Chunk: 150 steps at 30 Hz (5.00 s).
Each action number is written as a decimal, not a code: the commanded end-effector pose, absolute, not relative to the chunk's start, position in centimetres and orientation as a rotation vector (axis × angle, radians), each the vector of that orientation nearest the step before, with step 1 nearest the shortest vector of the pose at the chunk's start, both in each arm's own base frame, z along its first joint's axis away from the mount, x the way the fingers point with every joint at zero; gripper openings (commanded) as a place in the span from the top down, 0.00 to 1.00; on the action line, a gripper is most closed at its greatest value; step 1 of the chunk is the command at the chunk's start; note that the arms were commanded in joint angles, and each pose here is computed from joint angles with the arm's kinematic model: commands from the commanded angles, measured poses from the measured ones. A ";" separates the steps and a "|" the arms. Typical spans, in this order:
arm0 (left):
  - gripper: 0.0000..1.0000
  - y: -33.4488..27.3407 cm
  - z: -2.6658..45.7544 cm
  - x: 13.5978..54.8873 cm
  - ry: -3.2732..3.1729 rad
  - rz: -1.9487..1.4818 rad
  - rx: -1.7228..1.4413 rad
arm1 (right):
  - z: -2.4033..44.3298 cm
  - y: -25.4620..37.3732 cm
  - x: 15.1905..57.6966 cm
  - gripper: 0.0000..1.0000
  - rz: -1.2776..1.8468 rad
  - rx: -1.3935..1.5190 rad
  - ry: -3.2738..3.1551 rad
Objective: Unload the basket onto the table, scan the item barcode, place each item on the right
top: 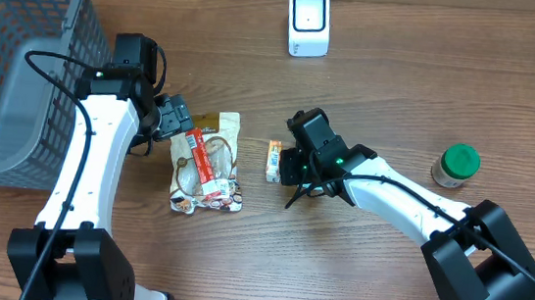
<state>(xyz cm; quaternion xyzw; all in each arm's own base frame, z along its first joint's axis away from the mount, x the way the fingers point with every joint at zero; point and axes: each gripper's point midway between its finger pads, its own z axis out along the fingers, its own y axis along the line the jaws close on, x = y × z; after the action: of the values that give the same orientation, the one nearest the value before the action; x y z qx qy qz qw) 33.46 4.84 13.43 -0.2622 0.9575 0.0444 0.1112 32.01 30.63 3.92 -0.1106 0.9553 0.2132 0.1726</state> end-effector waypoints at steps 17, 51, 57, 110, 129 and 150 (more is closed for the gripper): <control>0.00 5.0 14.0 33.8 2.789 0.136 -0.781 | 4.5 32.4 31.2 0.88 0.748 -0.358 2.695; 0.00 5.0 14.0 33.8 2.789 0.137 -0.781 | 6.5 34.8 33.0 0.74 0.784 -0.249 2.560; 0.00 5.0 14.0 33.8 2.789 0.136 -0.781 | 6.8 34.7 33.9 0.71 0.761 -0.226 2.524; 0.00 5.0 14.0 33.8 2.789 0.136 -0.781 | 0.8 35.7 33.3 0.72 0.817 -0.150 2.636; 0.00 5.0 14.0 33.8 2.789 0.136 -0.781 | 8.0 36.0 33.4 0.96 0.951 -0.380 2.494; 0.00 5.0 14.0 33.8 2.789 0.136 -0.781 | 10.2 16.3 36.4 0.96 -0.553 -0.326 2.365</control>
<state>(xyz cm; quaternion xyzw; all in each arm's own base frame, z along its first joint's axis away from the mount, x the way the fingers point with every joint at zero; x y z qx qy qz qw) 33.46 4.84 13.43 -0.2622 0.9575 0.0444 0.1112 35.26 18.93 8.35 -0.1411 0.9330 -0.1270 0.3059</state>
